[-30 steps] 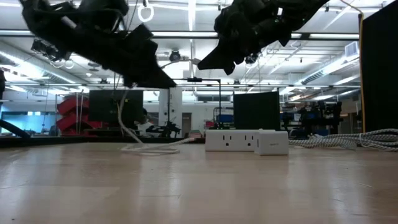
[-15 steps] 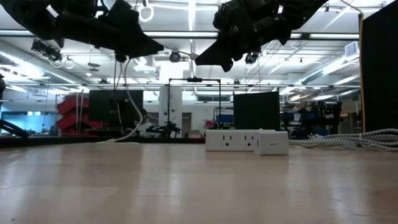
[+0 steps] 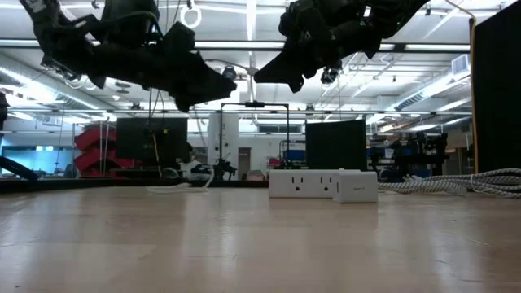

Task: Insert USB
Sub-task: Insert the white charger cable into the white charger adapter

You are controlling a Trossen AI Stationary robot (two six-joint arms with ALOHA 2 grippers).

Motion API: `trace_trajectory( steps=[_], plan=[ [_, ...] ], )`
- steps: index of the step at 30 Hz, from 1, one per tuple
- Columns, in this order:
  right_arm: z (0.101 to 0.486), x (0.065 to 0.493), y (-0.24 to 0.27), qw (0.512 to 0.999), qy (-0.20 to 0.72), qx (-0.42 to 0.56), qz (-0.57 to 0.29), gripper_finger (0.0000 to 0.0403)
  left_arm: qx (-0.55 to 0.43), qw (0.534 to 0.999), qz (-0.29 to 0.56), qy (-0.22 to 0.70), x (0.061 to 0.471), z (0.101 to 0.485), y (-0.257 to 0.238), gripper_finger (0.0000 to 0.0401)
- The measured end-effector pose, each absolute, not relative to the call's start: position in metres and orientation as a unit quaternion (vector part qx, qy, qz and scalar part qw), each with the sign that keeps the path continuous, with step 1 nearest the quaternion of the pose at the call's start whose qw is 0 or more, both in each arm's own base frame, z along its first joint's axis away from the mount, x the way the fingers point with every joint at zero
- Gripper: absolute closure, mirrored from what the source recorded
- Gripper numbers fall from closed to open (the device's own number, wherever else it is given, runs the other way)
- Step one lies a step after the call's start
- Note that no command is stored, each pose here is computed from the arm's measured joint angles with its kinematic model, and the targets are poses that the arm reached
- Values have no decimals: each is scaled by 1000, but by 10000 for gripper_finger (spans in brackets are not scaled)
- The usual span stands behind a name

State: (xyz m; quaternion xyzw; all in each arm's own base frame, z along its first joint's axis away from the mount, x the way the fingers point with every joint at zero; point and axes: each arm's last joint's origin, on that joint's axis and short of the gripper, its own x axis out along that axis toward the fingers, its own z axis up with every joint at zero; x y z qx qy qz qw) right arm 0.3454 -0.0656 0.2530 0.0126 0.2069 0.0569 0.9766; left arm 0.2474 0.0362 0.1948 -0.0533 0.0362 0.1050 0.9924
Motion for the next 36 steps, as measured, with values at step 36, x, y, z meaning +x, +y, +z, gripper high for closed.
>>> trace_trajectory(
  steps=[36],
  plan=[
    [233,357,-54,970,229,3,82,403,-13,999,27,13,275,191,36,229]
  ],
)
